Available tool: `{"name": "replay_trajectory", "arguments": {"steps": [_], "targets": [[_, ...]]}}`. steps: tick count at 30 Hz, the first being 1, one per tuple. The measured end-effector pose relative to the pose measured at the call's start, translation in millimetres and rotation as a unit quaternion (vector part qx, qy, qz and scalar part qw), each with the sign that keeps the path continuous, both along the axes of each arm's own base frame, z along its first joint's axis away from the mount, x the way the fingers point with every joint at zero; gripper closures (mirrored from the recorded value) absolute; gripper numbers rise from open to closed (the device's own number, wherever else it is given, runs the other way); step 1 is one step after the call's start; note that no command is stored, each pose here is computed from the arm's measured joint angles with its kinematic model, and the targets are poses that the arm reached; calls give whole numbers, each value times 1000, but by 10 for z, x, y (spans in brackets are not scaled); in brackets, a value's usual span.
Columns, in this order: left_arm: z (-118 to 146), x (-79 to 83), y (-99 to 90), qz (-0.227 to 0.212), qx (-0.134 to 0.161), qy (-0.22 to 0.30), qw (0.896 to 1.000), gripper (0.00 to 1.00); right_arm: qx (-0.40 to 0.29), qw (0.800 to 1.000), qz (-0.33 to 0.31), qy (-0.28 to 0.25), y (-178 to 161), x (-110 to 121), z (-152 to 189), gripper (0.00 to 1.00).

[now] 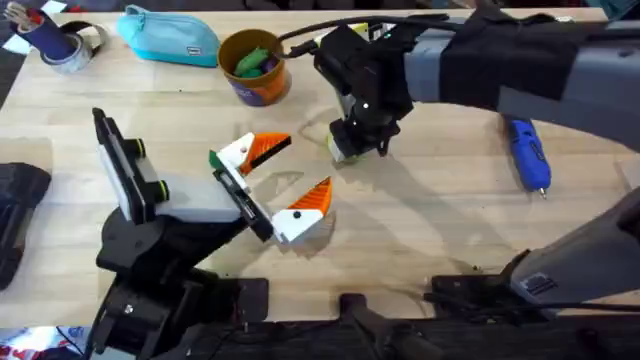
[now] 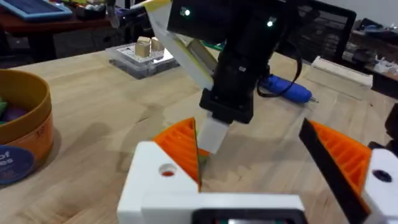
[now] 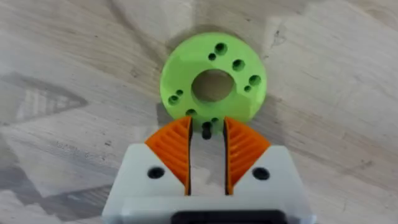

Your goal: Pick up the gripper from the table and insert it into the empty holder that is missing its gripper. Then pick up a screw, insert it into the mounting hole, and use the screwdriver to tighten it. Finally, clean up the table by picking up the vegetable and placing it into the bucket.

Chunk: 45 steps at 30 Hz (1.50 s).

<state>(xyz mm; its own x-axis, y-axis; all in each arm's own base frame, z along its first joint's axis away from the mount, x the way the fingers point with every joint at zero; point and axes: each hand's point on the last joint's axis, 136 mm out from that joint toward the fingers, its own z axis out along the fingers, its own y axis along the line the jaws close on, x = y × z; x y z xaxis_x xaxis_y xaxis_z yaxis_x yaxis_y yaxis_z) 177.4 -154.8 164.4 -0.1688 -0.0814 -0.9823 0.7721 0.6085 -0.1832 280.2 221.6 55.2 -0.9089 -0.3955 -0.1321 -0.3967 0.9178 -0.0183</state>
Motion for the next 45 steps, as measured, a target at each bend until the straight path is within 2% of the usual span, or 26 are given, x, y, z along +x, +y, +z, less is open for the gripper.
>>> {"name": "replay_trajectory", "arguments": {"steps": [11, 15, 20, 23, 37, 41, 45], "targets": [[1, -1, 0, 0, 0, 0, 1000, 10, -6, 1000, 2, 7, -28, -35, -4, 804], [0, 0, 0, 0, 0, 0, 1000, 10, -7, 1000, 2, 10, -35, -47, -7, 896], [0, 0, 0, 0, 0, 0, 1000, 10, -7, 1000, 2, 10, -33, -47, -6, 922], [0, 0, 0, 0, 0, 0, 1000, 10, -6, 1000, 3, 9, -32, -45, -6, 987], [0, 0, 0, 0, 0, 0, 1000, 10, -16, 1000, 4, 19, -83, -98, 11, 995], [0, 0, 0, 0, 0, 0, 1000, 10, -6, 1000, 3, 4, -78, -87, 224, 995], [0, 0, 0, 0, 0, 0, 1000, 10, 31, 999, 3, -41, -22, -15, 705, 995]]}}
